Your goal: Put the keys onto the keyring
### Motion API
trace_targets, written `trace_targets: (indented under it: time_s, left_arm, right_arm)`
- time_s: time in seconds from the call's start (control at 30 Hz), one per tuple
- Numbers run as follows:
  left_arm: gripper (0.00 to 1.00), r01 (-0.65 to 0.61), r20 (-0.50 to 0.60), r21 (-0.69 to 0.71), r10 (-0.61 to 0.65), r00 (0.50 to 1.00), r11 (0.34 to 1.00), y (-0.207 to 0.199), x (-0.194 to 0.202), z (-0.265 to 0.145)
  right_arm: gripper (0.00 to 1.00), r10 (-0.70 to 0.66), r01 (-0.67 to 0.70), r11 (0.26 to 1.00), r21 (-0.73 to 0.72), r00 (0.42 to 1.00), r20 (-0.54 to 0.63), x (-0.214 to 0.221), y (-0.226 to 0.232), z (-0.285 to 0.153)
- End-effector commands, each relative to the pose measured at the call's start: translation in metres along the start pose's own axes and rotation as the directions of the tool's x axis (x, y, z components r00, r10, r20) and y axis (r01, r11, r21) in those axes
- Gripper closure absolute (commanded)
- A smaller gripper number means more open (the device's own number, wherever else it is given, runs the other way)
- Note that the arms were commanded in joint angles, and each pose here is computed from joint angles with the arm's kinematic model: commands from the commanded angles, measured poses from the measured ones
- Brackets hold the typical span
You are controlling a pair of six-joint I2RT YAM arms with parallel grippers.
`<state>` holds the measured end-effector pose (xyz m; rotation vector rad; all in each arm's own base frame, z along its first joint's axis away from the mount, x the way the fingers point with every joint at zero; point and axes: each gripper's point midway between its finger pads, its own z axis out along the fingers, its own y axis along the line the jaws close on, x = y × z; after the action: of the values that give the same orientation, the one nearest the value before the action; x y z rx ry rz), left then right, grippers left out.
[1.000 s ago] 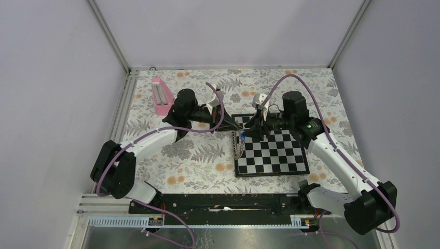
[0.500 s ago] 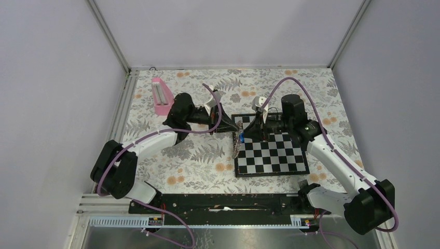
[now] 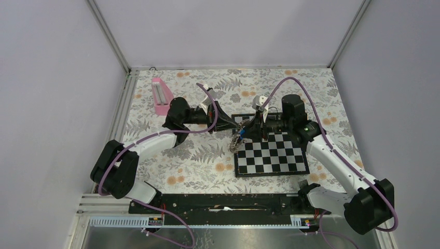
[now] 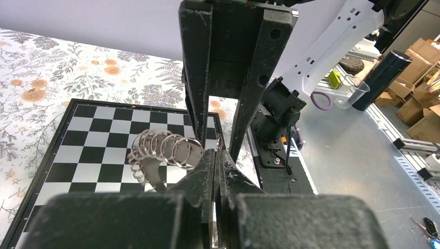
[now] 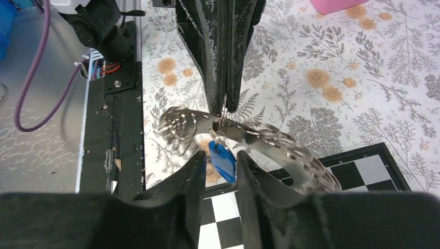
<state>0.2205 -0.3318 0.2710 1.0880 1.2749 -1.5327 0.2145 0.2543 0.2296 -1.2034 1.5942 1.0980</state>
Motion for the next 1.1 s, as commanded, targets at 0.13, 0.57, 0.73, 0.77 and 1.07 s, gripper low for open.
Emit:
trace_targets:
  time_s: [0.13,0.57,0.73,0.77,1.07]
  left_arm:
    - [1.00,-0.094,0.049,-0.006,0.094,0.994,0.996,-0.003,-0.014,-0.002]
    - [1.00,-0.106,0.047,-0.005,0.106,0.993,0.994,-0.004,-0.013,-0.002]
    - [1.00,-0.106,0.048,-0.008,0.106,0.993,0.994,-0.003,-0.013,-0.002]
    - [1.00,-0.105,0.047,-0.007,0.105,0.993,0.994,-0.003,-0.013,-0.002]
    - [1.00,-0.103,0.048,-0.010,0.103,0.993,0.995,-0.002,-0.013,-0.002]
  right_arm:
    - [0.56,-0.118,0.117,0.985,0.125,0.993,0.003,-0.035,-0.011,-0.019]
    - [0.58,-0.086,0.085,0.994,0.066,0.996,0.024,-0.047,-0.009,-0.012]
    - [0.58,-0.057,0.056,0.998,0.039,0.998,0.030,-0.040,-0.008,-0.007]
    - [0.58,-0.053,0.052,0.998,0.033,0.998,0.032,-0.040,-0.007,-0.006]
    - [0.72,-0.015,0.015,1.000,-0.007,0.999,0.042,-0.036,-0.005,-0.001]
